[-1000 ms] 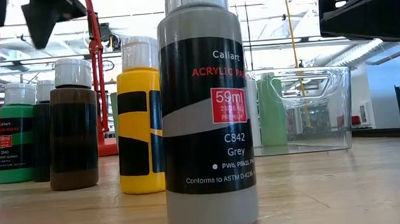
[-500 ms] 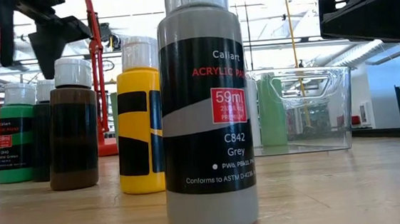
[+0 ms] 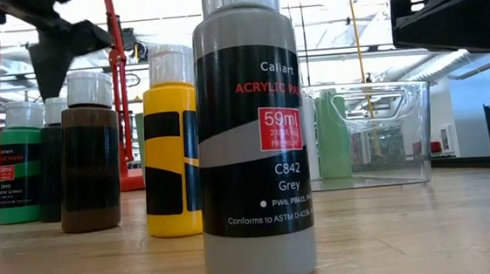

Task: Pick & Place Paint Supplies
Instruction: Put the small green paint bottle into the transparent bin

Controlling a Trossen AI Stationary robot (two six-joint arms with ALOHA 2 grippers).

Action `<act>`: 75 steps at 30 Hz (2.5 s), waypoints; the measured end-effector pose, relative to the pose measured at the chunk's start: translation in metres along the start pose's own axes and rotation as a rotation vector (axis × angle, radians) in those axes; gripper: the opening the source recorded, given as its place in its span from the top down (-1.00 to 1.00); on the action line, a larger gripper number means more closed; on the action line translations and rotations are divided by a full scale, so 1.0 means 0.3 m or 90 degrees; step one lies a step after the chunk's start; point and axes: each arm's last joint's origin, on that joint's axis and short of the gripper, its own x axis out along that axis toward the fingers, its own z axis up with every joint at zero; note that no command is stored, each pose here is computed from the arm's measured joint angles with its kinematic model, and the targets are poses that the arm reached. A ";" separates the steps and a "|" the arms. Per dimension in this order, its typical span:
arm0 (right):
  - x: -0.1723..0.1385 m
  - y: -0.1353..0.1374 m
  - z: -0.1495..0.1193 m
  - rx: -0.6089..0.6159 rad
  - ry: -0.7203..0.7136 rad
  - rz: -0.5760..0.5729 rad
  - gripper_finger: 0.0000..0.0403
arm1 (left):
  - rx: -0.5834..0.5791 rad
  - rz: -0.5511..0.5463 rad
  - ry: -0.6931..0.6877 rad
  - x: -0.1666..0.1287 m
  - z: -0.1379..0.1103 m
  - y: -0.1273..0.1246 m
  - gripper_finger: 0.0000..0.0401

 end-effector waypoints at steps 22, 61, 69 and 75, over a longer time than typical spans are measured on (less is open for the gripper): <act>-0.004 -0.001 -0.005 0.002 -0.003 -0.004 0.98 | 0.014 0.005 0.043 0.041 0.004 -0.007 -0.33; -0.004 -0.002 -0.003 0.002 -0.007 -0.005 0.98 | 0.046 0.113 0.014 -0.175 0.045 0.001 0.54; -0.004 -0.002 -0.002 0.004 -0.009 -0.006 0.98 | -0.025 0.199 -0.227 -0.471 0.141 0.070 0.54; -0.005 -0.004 0.001 0.006 -0.015 -0.007 0.98 | -0.066 0.223 -0.272 -0.507 0.247 0.208 0.54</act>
